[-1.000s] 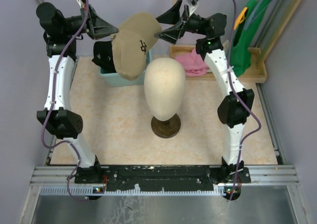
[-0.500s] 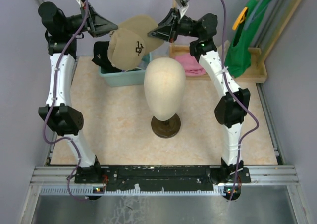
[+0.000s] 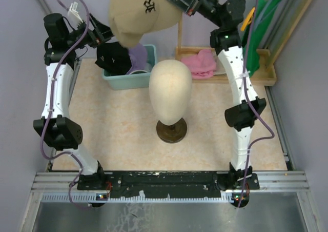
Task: Stack the hats
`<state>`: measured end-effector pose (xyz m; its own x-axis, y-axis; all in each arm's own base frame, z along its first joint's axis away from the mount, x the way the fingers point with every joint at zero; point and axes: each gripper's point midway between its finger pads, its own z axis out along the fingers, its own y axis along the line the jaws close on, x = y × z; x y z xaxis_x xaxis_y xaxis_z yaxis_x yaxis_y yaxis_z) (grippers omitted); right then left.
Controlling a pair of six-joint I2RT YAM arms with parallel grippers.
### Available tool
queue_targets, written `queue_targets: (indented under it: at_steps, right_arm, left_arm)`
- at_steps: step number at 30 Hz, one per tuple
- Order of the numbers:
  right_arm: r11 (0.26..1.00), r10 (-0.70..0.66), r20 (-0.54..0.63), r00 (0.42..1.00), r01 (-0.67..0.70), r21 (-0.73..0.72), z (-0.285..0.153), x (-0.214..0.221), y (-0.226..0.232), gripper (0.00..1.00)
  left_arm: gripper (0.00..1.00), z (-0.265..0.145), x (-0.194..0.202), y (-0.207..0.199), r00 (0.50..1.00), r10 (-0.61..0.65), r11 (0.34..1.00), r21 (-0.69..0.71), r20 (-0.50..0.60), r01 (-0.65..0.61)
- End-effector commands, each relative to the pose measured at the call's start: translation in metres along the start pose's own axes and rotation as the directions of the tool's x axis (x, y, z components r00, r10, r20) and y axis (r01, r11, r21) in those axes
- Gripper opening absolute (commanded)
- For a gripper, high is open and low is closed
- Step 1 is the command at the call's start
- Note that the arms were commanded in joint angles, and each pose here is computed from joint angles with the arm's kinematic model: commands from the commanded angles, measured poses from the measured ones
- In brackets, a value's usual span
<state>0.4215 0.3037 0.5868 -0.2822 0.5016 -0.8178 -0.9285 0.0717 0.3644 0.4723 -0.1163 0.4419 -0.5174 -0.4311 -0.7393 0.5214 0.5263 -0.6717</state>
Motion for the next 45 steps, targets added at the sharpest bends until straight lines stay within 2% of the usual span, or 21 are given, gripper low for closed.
queue_targets:
  at_steps: [1,3,5,10,12,14,18,22,24,28,32,40,42,45]
  right_arm:
    - [0.980,0.169,0.193,0.967,-0.185,0.073,-0.017,-0.070,0.041,0.00]
    - [0.946,0.296,0.194,0.935,-0.315,0.076,-0.023,-0.074,0.048,0.00]
    - [0.916,0.370,0.176,0.912,-0.390,0.094,-0.028,-0.072,0.057,0.00]
    - [0.829,0.521,0.168,0.837,-0.543,0.134,-0.039,-0.065,0.082,0.00]
    - [0.788,0.573,0.164,0.803,-0.595,0.158,-0.045,-0.059,0.089,0.00]
    - [0.775,0.584,0.158,0.796,-0.605,0.183,-0.053,-0.053,0.098,0.00]
    - [0.797,0.551,0.192,0.812,-0.581,0.165,-0.075,-0.059,0.121,0.00]
    - [0.829,0.498,0.260,0.827,-0.542,0.136,-0.104,-0.081,0.134,0.00]
    - [0.843,0.462,0.290,0.838,-0.517,0.151,-0.120,-0.092,0.139,0.00]
    - [0.866,0.416,0.310,0.855,-0.477,0.151,-0.137,-0.103,0.154,0.00]
    - [0.872,0.412,0.318,0.854,-0.471,0.134,-0.143,-0.103,0.166,0.00]
    - [0.868,0.408,0.342,0.847,-0.476,0.143,-0.155,-0.089,0.174,0.00]
    - [0.870,0.399,0.343,0.850,-0.469,0.150,-0.158,-0.088,0.176,0.00]
    - [0.875,0.384,0.351,0.854,-0.458,0.155,-0.161,-0.088,0.179,0.00]
  left_arm:
    - [0.99,-0.031,-0.013,0.025,0.960,0.258,0.931,-0.294,0.106,-0.217]
    - [0.99,-0.045,-0.013,0.025,0.944,0.297,0.910,-0.342,0.145,-0.233]
    - [0.99,-0.048,-0.002,0.014,0.910,0.393,0.896,-0.277,0.129,-0.348]
    - [0.99,-0.055,0.020,0.046,0.938,0.338,0.880,-0.381,0.080,-0.285]
    - [0.99,-0.055,0.030,0.045,0.945,0.323,0.890,-0.359,0.056,-0.283]
    - [0.99,-0.056,0.039,0.034,0.948,0.316,0.903,-0.320,0.046,-0.286]
    - [0.98,-0.052,0.075,0.016,0.957,0.289,0.931,-0.241,0.026,-0.275]
    - [0.99,-0.042,0.136,-0.004,0.972,0.208,0.976,-0.039,-0.110,-0.213]
    - [0.99,-0.043,0.166,-0.014,0.964,0.210,0.977,0.013,-0.161,-0.211]
    - [0.99,-0.051,0.218,0.001,0.954,0.236,0.970,-0.007,-0.182,-0.242]
    - [0.98,-0.057,0.268,0.016,0.954,0.240,0.971,0.059,-0.181,-0.233]
    - [0.94,-0.057,0.336,0.030,0.929,0.232,0.973,0.091,-0.288,-0.214]
    - [0.94,-0.049,0.346,0.026,0.921,0.254,0.967,0.106,-0.296,-0.233]
    - [0.93,-0.034,0.355,0.030,0.924,0.209,0.978,0.067,-0.320,-0.198]
